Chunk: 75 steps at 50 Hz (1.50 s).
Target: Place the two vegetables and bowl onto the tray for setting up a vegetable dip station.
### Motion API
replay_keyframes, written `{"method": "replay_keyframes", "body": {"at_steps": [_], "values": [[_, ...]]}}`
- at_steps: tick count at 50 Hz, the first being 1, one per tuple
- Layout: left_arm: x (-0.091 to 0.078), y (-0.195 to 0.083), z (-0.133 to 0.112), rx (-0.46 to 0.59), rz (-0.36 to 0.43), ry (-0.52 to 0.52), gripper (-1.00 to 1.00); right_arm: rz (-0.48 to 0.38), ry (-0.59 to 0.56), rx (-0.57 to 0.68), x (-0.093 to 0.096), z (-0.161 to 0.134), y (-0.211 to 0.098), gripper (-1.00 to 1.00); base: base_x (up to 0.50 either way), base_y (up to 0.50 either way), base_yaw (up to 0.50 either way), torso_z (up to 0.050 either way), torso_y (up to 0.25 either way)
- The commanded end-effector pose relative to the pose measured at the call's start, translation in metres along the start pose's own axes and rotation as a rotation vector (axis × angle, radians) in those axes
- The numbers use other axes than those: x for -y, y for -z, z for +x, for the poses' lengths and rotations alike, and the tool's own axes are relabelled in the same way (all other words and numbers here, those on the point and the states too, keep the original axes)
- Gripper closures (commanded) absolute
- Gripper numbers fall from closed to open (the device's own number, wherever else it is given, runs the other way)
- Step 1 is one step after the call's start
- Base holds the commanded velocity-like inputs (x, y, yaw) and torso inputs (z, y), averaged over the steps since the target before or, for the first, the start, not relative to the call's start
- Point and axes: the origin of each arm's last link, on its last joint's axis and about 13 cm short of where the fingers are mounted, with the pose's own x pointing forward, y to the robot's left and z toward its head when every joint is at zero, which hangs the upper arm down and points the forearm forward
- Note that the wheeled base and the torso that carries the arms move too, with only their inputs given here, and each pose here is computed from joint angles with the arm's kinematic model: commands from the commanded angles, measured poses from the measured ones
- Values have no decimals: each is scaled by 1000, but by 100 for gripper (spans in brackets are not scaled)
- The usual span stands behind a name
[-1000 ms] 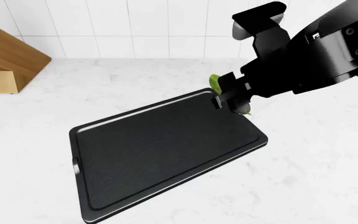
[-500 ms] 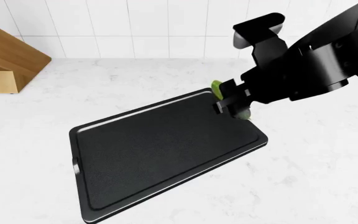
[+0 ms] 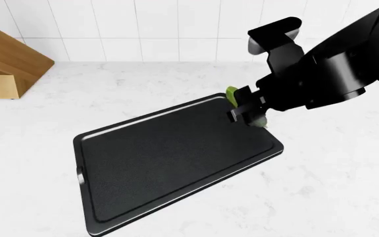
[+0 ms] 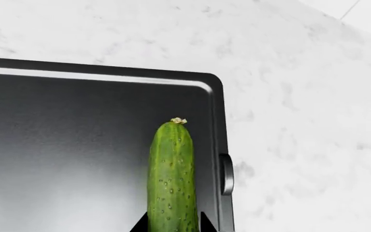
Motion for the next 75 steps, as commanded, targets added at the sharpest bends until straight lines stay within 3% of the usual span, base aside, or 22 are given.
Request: {"method": "replay_keyframes", "body": {"at_steps": [1,20,21,45,57,65,75], "values": [[0,-1,0,3,-4,-4,100,-7,6,2,0,2,1,100,0,0,0,0,0],[0,-1,0,3,-5,-3,100,-32,10,5,-1,5,2,100,0,0,0,0,0],[0,-1,0,3,-4,-2,100,-31,14,9,0,5,2,-100,0,0,0,0,0],[0,0,0,2,-3,-2,100,-39,14,29,-2,3,-1,-100,0,0,0,0,0],[1,1,0,0,-2,-1,100,12,22,266,-11,-28,-11,-100,0,0,0,2,1],[2,6,-2,-22,3,9,100,-50,155,425,-23,-48,-1,-100,0,0,0,0,0],[3,24,-2,-89,23,38,100,-2,229,577,-27,-74,20,-100,0,0,0,0,0]]}}
